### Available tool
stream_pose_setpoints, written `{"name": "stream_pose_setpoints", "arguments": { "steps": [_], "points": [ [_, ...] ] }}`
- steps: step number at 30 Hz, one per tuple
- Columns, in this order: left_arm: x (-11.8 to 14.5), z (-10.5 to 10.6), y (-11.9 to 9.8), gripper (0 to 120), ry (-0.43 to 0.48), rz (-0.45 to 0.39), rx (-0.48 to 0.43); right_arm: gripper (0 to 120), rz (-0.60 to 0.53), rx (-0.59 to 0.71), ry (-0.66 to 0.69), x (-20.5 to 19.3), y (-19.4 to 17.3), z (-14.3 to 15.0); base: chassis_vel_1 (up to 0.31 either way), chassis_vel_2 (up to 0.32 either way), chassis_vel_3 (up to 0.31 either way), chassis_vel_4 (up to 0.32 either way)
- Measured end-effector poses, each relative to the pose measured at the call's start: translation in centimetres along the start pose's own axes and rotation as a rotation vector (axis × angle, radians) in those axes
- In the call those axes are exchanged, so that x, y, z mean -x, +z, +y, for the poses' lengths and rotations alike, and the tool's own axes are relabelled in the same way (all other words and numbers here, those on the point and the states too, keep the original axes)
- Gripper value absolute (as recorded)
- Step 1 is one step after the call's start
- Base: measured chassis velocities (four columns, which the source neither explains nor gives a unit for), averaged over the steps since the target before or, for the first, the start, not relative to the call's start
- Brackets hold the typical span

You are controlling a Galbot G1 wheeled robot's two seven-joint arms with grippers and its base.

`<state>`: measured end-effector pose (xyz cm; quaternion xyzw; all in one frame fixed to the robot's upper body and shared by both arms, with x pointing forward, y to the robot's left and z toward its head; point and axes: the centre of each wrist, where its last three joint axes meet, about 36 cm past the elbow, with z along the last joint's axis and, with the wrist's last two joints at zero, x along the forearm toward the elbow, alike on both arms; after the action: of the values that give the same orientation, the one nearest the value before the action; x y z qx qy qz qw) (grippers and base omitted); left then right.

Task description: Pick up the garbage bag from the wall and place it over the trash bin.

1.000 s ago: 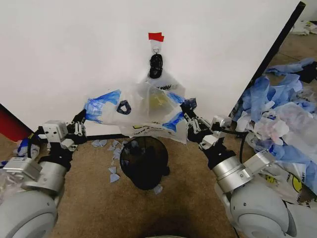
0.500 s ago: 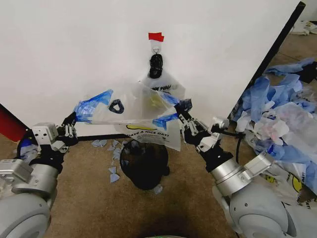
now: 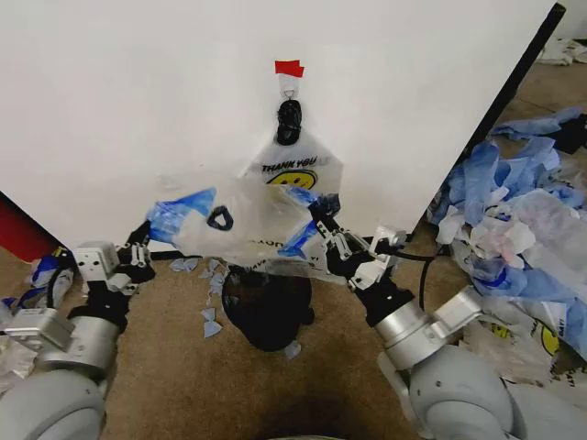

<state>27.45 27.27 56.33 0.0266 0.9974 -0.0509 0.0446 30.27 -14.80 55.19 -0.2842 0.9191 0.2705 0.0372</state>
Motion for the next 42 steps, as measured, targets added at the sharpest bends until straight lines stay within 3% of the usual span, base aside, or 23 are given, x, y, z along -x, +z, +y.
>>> {"name": "stream_pose_setpoints", "arguments": {
  "steps": [14,22,42],
  "points": [
    [0.2,-0.9,0.3,0,0.032,-0.010,-0.022,0,0.029,0.057,-0.066,0.8,2.1,1.8,0.000,0.000,0.000,0.000],
    [0.5,-1.4,0.3,0,0.048,-0.020,-0.033,0,0.054,0.072,-0.170,1.2,3.9,1.8,0.000,0.000,0.000,0.000],
    [0.6,-1.3,1.4,0,0.028,-0.006,-0.041,0,0.006,0.014,-0.298,9.1,9.1,0.4,0.000,0.000,0.000,0.000]
  ]
}}
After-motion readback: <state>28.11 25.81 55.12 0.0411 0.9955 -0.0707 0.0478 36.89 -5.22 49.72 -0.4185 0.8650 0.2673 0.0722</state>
